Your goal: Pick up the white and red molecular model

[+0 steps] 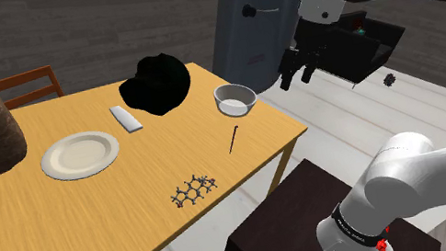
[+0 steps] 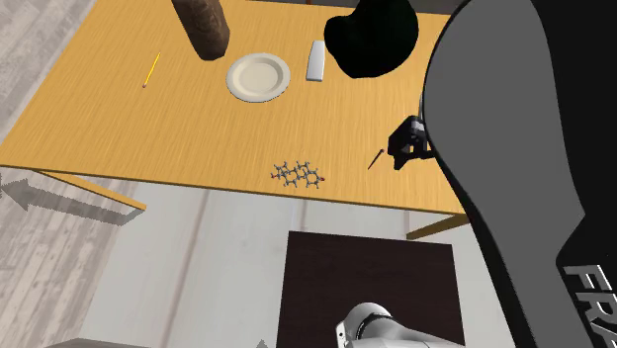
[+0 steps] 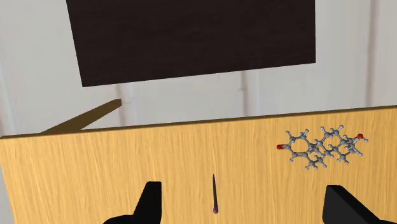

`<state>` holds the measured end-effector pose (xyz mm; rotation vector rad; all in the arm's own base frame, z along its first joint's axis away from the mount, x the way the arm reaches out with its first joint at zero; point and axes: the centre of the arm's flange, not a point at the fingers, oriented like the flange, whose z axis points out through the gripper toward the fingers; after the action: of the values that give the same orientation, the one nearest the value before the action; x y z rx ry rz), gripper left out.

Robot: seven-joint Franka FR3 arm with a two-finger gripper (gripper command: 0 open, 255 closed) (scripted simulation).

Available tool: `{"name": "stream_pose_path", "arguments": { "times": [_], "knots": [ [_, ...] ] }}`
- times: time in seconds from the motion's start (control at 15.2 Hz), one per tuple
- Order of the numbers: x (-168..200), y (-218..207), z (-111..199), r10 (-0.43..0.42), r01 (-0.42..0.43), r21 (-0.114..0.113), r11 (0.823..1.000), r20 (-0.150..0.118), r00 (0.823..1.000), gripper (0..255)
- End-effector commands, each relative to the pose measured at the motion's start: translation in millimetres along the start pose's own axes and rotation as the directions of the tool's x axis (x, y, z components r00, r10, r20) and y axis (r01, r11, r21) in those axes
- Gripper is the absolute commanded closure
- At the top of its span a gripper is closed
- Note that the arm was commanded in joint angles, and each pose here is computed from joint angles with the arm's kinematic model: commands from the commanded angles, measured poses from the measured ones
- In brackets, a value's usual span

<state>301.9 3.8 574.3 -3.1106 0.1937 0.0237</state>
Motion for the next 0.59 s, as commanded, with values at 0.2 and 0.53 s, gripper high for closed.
{"name": "stream_pose_path", "arguments": {
  "times": [0.2,0.53],
  "knots": [
    [13.5,-18.8,31.9,-0.015,0.015,0.008,1.0,0.007,1.0,0],
    [34.9,-51.1,84.8,-0.039,0.039,0.022,0.999,0.019,0.999,0]
  ]
}}
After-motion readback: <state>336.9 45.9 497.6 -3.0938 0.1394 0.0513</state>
